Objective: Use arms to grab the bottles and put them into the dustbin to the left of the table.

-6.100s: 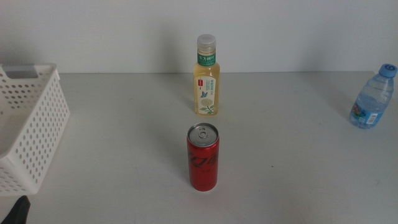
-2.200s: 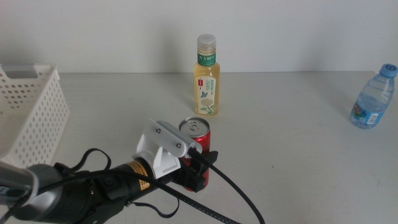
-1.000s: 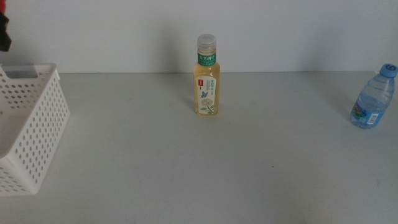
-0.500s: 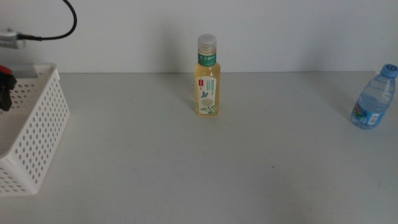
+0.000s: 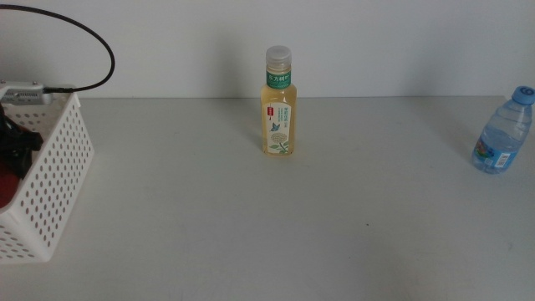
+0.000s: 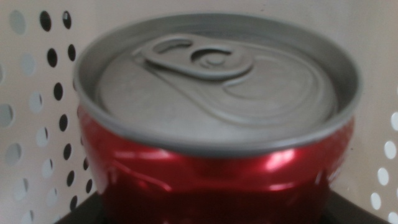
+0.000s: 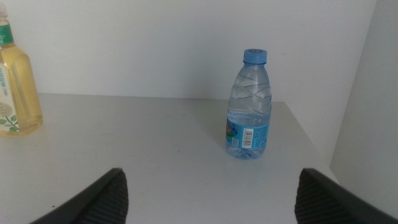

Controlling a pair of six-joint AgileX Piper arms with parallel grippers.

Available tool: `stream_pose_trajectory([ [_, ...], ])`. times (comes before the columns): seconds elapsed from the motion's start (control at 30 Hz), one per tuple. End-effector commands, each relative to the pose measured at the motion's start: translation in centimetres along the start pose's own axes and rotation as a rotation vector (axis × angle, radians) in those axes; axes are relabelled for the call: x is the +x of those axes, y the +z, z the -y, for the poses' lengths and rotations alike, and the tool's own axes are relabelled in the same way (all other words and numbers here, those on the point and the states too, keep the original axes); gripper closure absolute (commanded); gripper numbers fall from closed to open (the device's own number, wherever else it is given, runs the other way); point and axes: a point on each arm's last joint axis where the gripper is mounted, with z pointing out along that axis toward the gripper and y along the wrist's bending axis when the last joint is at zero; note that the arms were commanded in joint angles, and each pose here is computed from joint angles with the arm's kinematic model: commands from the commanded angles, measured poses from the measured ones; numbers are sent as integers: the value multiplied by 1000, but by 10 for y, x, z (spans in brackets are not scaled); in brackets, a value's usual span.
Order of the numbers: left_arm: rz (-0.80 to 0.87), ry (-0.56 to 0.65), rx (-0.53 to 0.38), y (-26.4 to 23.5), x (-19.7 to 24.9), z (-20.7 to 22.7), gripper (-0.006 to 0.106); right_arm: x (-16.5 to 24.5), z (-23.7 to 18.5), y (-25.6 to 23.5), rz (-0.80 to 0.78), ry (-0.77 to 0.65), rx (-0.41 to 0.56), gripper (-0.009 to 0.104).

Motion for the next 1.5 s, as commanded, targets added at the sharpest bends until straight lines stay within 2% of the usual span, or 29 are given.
stream_pose_trajectory([
  [0.0, 108, -15, -18, -39, -2, -1, 63, -11, 1, -3, 109, -10, 8, 17],
  [0.1, 107, -14, -21, -39, -2, -2, 39, -11, 1, -3, 109, -10, 8, 17],
  [0.13, 99, -12, -28, -40, -1, -2, 24, -11, 1, -3, 109, -10, 8, 17],
  [0.23, 80, -13, -54, -46, 3, -4, 7, -11, 1, -3, 109, -10, 8, 17],
  [0.43, 34, -25, -29, -72, 10, 3, 7, -11, 1, -3, 109, -10, 8, 17],
  [0.57, 146, -41, 67, -110, 16, 20, 7, -11, 1, -3, 109, -10, 8, 17],
  [0.67, 227, -10, 111, -140, 23, 40, 7, -11, 1, -3, 109, -10, 8, 17],
  [0.87, 393, 113, 107, -207, 53, 93, 7, -11, 1, -3, 109, -10, 8, 17],
  [0.93, 443, 120, 117, -226, 65, 109, 7, -11, 1, -3, 109, -10, 8, 17],
  [1.07, 609, 157, 146, -254, 100, 148, 7, -11, 1, -3, 109, -10, 8, 17],
  [1.23, 940, 319, 215, -264, 146, 187, 7, -11, 1, -3, 109, -10, 8, 17],
  [1.33, 1098, 402, 282, -249, 170, 204, 7, -11, 1, -3, 109, -10, 8, 17],
  [1.47, 1252, 440, 367, -225, 195, 211, 7, -11, 1, -3, 109, -10, 8, 17],
])
